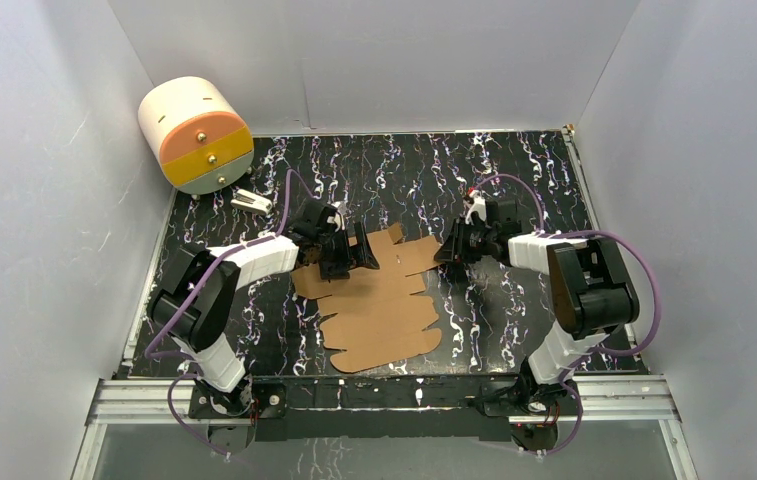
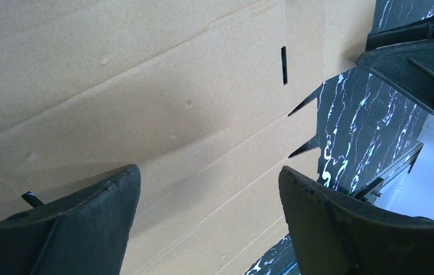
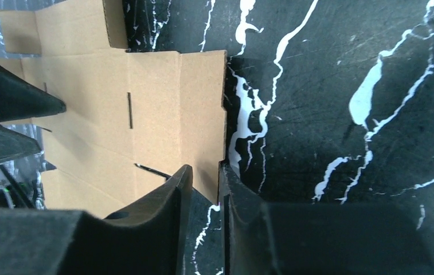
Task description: Fold the paper box
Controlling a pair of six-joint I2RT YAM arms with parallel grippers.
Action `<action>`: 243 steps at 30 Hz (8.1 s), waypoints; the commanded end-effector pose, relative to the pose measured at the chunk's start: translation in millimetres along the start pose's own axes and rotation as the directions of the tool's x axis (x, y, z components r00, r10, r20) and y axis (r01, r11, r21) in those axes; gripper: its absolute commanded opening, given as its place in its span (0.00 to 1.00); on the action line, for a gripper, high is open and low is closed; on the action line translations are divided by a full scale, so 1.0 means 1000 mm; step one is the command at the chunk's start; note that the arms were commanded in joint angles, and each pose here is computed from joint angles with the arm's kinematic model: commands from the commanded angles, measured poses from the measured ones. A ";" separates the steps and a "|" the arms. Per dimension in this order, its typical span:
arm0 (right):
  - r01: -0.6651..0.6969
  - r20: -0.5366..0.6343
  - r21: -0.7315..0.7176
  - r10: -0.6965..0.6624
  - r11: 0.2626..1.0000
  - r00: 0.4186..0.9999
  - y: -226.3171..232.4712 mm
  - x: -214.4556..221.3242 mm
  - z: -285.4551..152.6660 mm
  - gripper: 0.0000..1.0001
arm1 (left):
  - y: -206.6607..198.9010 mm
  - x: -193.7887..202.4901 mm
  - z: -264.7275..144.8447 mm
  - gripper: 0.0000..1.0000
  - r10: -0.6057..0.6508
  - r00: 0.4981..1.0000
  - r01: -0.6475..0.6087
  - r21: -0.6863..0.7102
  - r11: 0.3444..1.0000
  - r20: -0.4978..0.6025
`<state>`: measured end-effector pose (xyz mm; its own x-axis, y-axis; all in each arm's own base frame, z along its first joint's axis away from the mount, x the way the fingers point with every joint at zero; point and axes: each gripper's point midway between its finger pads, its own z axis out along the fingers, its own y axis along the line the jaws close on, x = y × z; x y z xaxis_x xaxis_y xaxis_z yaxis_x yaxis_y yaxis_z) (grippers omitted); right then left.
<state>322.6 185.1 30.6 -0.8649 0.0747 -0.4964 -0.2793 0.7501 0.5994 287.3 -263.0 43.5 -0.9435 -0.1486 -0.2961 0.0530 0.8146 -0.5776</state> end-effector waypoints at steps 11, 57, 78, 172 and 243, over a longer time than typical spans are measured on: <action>0.109 0.062 0.130 -0.118 0.986 0.991 0.043 -0.025 -0.020 0.13 | 0.017 0.016 0.012 0.84 -0.033 0.999 0.033 -0.024 0.999 -0.023; 0.423 0.020 0.606 -0.544 0.674 0.839 0.141 -0.012 -0.005 0.28 | 0.011 0.004 0.000 0.84 -0.051 0.994 0.050 0.016 0.999 0.099; 0.330 0.165 0.292 -0.387 0.898 0.907 0.132 -0.002 -0.053 0.69 | -0.017 0.007 -0.043 0.85 -0.029 0.994 0.020 0.082 0.996 0.108; 0.112 0.018 0.240 -0.120 0.964 0.993 0.065 0.047 -0.003 0.74 | 0.027 0.044 -0.003 0.82 0.056 0.998 -0.063 -0.188 0.980 -0.042; 0.352 0.121 -0.128 -0.338 0.927 0.934 0.159 0.025 -0.009 0.75 | 0.039 0.071 -0.106 0.88 -0.140 0.967 0.176 -0.161 0.971 0.213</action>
<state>245.2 268.7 96.5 -0.7282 -0.1172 -0.6753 -0.5224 0.7327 0.4361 202.1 -198.5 94.9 -0.8580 -0.2989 -0.4178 -0.0549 0.8620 -0.5039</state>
